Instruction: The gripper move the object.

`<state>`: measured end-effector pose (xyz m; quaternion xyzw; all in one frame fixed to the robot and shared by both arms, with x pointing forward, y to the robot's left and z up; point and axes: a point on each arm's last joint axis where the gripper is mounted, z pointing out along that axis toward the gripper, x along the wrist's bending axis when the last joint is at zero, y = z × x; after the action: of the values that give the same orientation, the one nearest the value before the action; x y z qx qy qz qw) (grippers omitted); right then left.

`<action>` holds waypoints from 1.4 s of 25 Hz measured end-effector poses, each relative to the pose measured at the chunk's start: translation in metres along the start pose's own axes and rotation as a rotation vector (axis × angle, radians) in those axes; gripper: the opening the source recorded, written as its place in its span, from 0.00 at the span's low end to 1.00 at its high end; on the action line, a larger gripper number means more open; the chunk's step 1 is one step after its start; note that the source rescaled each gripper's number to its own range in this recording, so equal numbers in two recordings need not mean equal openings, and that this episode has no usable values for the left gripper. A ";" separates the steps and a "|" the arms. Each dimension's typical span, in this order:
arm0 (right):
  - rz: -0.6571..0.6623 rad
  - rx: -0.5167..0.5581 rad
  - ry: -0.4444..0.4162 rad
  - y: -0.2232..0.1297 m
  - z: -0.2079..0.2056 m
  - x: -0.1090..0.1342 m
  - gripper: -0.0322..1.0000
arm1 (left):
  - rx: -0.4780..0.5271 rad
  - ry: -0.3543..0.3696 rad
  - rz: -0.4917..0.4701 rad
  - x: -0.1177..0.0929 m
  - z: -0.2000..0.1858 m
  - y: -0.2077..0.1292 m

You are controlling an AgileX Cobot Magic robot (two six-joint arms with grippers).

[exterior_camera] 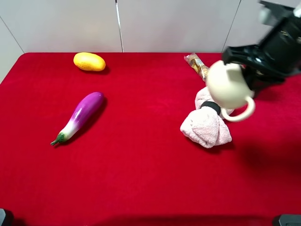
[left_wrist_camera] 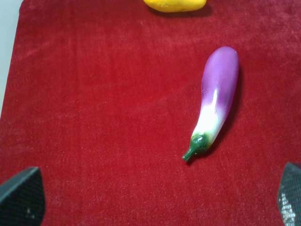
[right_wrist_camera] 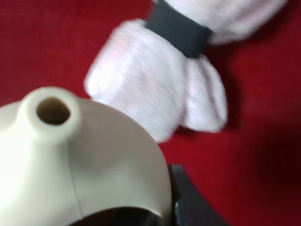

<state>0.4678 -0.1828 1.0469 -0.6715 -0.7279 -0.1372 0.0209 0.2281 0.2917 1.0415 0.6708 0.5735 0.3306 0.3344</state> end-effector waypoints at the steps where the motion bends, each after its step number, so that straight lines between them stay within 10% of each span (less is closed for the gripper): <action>1: -0.020 0.002 -0.002 0.005 0.002 0.007 0.03 | 0.000 0.000 0.000 0.000 0.000 0.000; 19: -0.243 0.035 0.018 0.059 0.049 0.107 0.03 | 0.000 0.000 0.000 0.000 0.000 0.000; 35: -0.272 0.098 0.004 0.079 0.109 0.136 0.03 | 0.000 0.000 0.000 0.000 0.000 0.000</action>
<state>0.5487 -0.0214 0.9845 -0.5646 -0.8179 -0.1045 0.0363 0.2281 0.2917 1.0415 0.6708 0.5735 0.3306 0.3344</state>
